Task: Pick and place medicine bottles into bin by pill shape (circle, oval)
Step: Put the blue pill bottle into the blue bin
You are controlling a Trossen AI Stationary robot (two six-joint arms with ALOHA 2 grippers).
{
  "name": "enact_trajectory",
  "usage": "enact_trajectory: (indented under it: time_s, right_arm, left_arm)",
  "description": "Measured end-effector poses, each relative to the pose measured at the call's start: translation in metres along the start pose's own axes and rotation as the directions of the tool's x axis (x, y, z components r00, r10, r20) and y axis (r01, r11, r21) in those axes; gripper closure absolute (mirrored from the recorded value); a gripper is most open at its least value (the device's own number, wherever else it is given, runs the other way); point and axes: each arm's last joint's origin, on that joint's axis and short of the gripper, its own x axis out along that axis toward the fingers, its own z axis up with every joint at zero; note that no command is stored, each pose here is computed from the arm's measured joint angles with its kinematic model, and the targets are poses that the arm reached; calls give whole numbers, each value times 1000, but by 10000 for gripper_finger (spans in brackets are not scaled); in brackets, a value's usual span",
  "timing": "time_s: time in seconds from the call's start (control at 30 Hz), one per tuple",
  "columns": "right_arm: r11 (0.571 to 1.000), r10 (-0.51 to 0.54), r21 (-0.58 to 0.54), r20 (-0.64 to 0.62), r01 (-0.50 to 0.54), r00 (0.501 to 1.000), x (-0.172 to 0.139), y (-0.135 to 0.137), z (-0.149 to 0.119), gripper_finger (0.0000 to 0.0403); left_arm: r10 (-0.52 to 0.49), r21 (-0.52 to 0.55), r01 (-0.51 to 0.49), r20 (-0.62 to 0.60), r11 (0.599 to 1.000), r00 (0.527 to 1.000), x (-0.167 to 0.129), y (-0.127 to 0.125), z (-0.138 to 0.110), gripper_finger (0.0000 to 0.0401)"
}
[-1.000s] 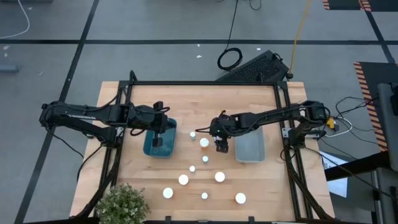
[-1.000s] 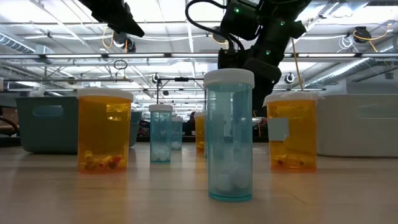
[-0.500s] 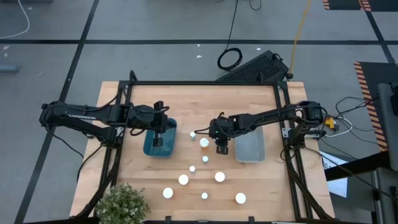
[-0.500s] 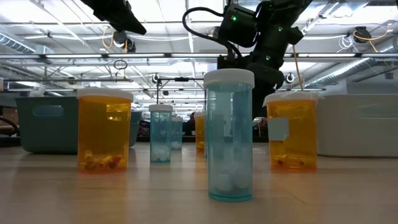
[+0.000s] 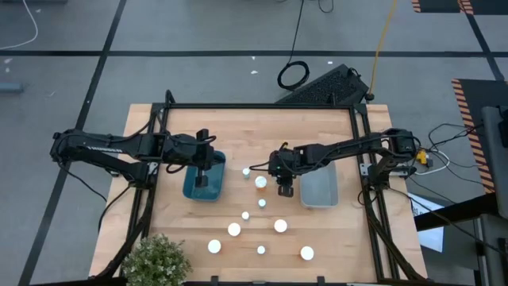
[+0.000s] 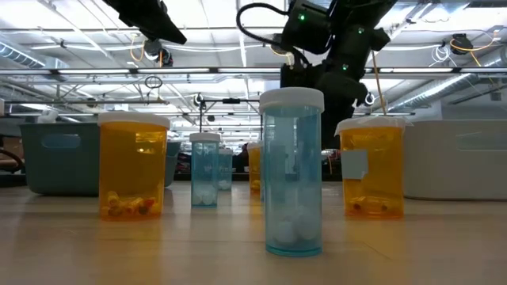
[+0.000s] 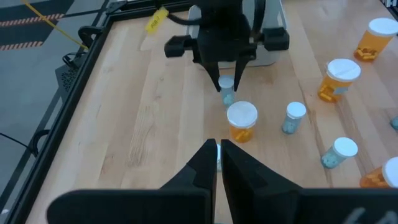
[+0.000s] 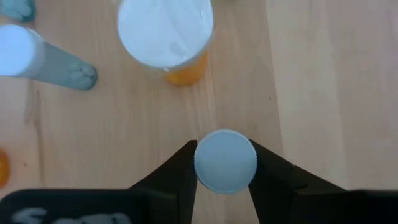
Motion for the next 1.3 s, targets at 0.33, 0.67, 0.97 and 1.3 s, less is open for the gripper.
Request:
enact_trajectory:
  time_s: [0.33,0.67,0.97,1.3]
  right_arm:
    - [999,-53,15,51,52,997,-48,-1,-5,290]
    - [993,-81,91,80,74,993,-107,-1,-25,294]
    - [982,-110,160,50,101,993,-137,-3,-46,292]
    - [978,-110,181,33,102,993,-141,-3,-51,292]
  left_arm:
    - [0,6,0,1,1000,1000,0,0,0,375]
    - [0,4,-1,3,1000,1000,0,0,0,375]
    - [1,-2,-1,8,1000,1000,0,0,1,375]
    - [1,-4,-1,11,1000,1000,0,0,1,375]
